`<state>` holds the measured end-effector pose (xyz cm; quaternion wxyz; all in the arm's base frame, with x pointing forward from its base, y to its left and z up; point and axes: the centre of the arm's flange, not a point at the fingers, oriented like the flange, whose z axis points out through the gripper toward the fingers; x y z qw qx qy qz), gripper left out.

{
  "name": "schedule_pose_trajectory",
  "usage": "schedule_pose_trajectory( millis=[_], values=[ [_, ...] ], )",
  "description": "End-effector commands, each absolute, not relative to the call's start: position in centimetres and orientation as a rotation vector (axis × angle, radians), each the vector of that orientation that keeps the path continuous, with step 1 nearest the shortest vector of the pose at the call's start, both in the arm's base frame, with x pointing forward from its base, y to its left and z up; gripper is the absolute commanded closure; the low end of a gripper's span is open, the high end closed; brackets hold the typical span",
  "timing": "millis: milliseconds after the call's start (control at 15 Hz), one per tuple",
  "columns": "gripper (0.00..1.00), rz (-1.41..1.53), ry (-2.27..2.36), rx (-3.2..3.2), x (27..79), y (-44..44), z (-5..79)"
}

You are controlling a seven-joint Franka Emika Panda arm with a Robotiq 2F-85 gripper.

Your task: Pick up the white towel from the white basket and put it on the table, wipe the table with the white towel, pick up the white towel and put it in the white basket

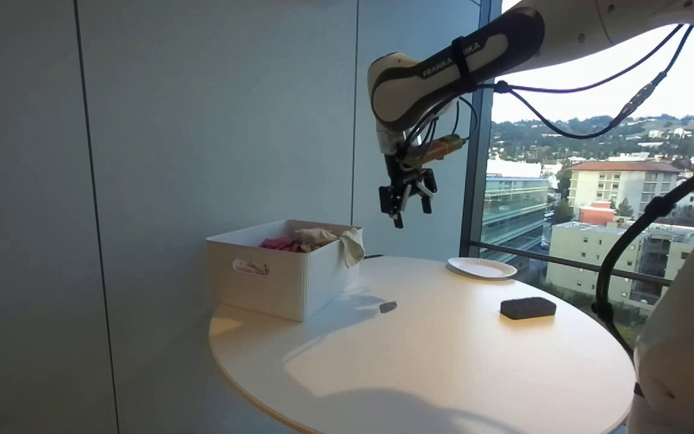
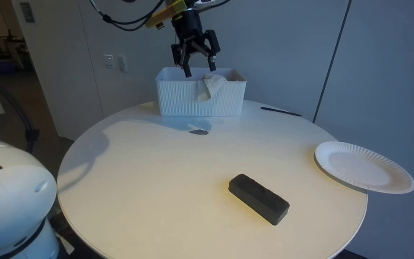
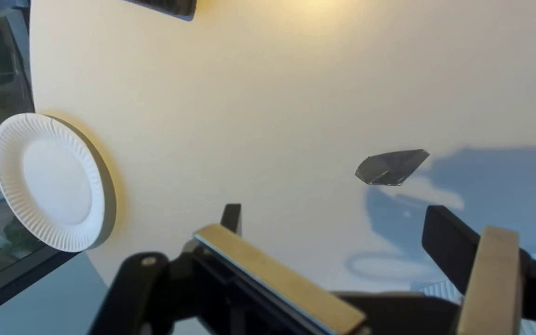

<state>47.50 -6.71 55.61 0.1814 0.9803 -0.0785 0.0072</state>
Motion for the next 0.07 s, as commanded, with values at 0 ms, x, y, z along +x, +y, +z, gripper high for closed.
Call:
schedule_pose_trajectory(
  millis=[0],
  values=[
    [0.0, 0.019, -0.212, 2.767, 47.72, -6.33, 55.51]
  ],
)
